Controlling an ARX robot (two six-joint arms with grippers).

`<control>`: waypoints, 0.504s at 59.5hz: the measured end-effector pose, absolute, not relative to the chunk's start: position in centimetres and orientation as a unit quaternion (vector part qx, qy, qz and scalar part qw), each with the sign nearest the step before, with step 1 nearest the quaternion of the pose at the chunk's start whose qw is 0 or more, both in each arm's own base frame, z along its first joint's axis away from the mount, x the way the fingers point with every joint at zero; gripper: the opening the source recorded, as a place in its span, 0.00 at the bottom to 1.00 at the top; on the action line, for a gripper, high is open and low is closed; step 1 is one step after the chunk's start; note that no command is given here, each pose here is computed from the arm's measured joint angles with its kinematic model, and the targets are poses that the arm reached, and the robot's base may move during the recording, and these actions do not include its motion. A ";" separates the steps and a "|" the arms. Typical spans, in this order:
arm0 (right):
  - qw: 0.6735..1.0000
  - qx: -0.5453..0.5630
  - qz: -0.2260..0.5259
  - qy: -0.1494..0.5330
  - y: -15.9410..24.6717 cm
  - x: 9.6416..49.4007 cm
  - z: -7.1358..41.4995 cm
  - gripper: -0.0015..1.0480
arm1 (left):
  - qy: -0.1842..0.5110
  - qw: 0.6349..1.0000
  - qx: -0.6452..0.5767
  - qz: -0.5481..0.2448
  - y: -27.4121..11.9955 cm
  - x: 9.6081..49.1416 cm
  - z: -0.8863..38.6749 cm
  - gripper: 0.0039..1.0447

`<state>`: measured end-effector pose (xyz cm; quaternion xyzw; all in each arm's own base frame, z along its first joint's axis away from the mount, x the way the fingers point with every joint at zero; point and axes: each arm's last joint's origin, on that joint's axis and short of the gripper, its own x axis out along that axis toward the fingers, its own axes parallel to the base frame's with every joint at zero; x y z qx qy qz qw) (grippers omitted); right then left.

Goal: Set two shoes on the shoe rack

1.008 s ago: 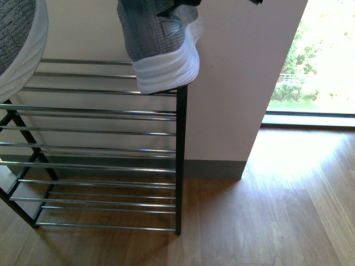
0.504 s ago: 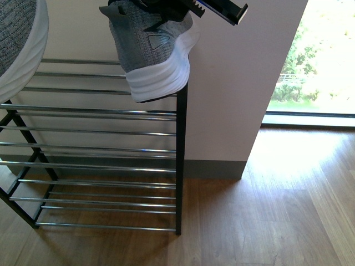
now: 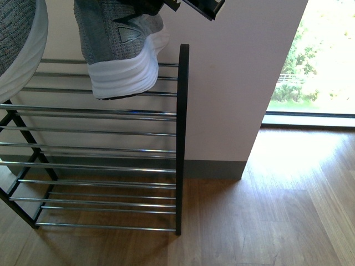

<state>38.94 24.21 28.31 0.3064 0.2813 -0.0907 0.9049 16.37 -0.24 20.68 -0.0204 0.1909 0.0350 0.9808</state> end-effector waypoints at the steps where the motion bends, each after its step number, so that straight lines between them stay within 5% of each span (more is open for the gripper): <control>1: 0.905 0.306 -0.092 0.281 24.2 39.0 28.3 0.01 | 0.191 0.981 -0.020 0.035 -0.2 16.4 20.7 0.01; 30: 0.897 0.283 -0.133 0.312 24.0 41.5 22.7 0.01 | 0.191 0.981 -0.020 0.035 -0.2 16.4 20.7 0.01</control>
